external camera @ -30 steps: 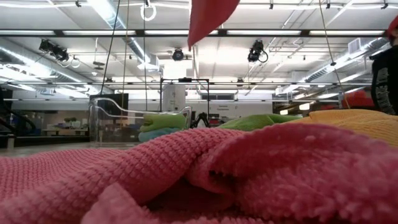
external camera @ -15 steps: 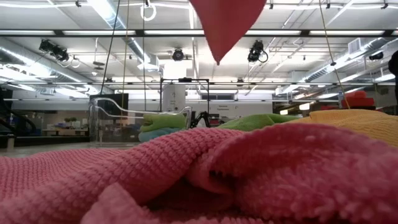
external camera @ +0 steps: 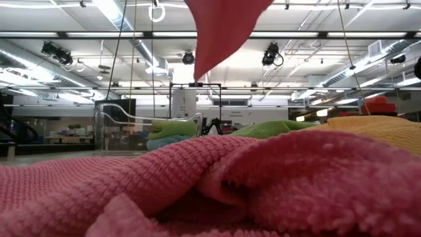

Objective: Fold microfiber towels
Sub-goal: Fold the left pink microfiber towel

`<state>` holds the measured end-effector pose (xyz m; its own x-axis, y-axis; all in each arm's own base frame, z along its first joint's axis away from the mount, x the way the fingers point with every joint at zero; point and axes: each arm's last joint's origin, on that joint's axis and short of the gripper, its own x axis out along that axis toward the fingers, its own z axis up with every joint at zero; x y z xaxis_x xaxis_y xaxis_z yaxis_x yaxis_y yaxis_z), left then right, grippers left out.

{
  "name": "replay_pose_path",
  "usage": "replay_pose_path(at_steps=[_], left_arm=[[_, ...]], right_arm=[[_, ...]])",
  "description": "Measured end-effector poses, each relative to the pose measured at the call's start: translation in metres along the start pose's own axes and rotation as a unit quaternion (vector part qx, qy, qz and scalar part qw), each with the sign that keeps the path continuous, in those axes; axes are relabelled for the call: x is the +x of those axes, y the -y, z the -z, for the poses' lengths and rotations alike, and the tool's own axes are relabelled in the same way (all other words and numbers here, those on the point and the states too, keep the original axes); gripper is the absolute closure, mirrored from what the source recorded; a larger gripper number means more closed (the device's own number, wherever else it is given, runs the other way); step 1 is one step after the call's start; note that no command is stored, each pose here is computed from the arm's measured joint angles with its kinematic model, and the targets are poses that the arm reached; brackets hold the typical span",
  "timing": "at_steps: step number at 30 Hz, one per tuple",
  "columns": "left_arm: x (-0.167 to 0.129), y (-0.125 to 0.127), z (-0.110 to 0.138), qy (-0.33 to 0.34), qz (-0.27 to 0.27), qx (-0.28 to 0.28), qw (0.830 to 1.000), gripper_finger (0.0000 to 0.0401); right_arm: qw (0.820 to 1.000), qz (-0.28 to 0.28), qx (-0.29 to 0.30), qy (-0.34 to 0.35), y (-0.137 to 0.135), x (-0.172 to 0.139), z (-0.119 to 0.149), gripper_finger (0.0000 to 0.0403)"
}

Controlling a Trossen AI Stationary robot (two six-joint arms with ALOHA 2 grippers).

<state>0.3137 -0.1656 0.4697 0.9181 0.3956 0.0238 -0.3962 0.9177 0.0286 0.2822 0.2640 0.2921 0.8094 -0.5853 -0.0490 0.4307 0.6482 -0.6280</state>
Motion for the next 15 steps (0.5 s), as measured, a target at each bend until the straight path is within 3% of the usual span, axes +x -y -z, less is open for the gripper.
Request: replay_pose_path(at_steps=[8, 15], left_arm=[[0.000, -0.002, 0.018, -0.062, -0.003, 0.035, 0.997, 0.0395], [0.000, -0.006, 0.044, -0.138, -0.019, 0.036, 0.990, 0.0371]], right_arm=[[0.999, -0.039, 0.001, -0.011, -0.005, -0.003, 0.016, 0.0314], [0.993, -0.096, 0.029, -0.059, -0.006, 0.005, 0.036, 0.0357]])
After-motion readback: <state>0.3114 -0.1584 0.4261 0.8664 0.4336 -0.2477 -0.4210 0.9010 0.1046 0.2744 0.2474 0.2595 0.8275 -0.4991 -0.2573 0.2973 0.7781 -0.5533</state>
